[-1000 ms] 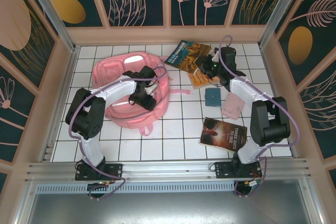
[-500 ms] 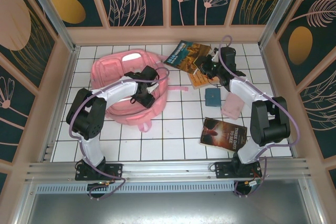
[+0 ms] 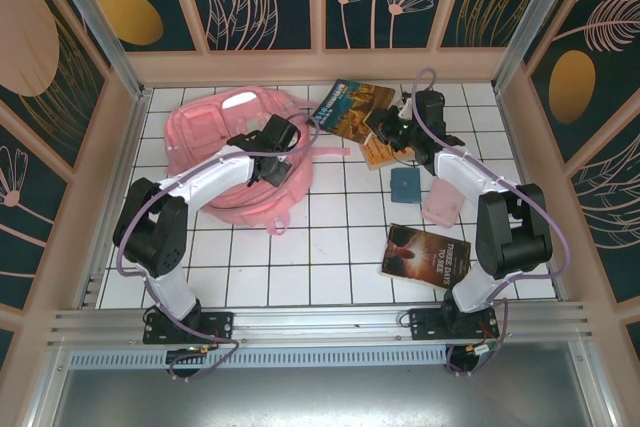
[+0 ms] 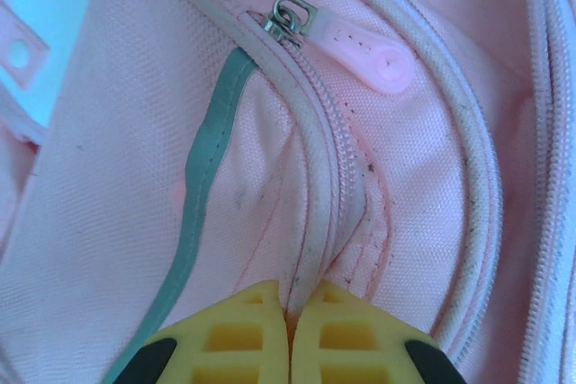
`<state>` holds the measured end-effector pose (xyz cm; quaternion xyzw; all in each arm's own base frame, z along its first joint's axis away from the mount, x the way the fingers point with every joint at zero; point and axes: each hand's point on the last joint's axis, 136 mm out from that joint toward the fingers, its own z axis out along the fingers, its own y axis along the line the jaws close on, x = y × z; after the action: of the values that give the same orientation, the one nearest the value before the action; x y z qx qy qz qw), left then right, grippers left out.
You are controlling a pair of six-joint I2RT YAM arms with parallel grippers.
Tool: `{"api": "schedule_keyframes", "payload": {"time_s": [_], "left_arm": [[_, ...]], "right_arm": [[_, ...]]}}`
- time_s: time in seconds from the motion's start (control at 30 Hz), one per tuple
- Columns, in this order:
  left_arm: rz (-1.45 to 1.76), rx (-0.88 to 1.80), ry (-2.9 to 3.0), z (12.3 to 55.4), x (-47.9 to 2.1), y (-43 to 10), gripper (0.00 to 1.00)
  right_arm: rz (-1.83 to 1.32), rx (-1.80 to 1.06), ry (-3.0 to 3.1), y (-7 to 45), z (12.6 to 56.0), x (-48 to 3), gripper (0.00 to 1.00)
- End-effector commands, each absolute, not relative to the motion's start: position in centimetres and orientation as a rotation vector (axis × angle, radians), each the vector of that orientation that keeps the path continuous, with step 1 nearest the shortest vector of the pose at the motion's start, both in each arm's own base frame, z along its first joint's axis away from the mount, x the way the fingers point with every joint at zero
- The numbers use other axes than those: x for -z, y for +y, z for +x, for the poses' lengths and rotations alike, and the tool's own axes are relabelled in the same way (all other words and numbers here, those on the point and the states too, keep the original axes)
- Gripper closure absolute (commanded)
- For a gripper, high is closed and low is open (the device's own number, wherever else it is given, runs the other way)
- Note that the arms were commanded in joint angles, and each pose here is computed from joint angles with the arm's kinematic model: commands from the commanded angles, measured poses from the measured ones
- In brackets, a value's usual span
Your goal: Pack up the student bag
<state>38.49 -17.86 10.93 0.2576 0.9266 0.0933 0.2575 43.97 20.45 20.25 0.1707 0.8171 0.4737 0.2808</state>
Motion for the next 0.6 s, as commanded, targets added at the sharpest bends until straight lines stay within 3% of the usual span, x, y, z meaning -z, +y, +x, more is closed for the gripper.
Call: {"api": "schedule_keyframes", "payload": {"time_s": [0.0, 0.27, 0.47, 0.57], "left_arm": [[0.476, -0.309, 2.318, 40.8, -17.9, -16.2, 1.00], [0.212, -0.229, 2.081, 41.8, -27.5, -15.2, 1.00], [0.301, -0.045, 2.118, 42.4, -26.3, -18.7, 1.00], [0.271, -0.038, 2.141, 43.2, -25.4, -19.1, 1.00]], "right_arm": [[0.346, -1.239, 2.065, 19.9, 43.7, -24.2, 0.98], [0.297, -1.210, 1.919, 18.6, 41.0, -27.4, 0.98], [0.091, -1.332, 1.771, 21.3, 37.2, -32.3, 0.99], [0.073, -1.341, 1.813, 22.4, 36.1, -31.7, 0.99]]}}
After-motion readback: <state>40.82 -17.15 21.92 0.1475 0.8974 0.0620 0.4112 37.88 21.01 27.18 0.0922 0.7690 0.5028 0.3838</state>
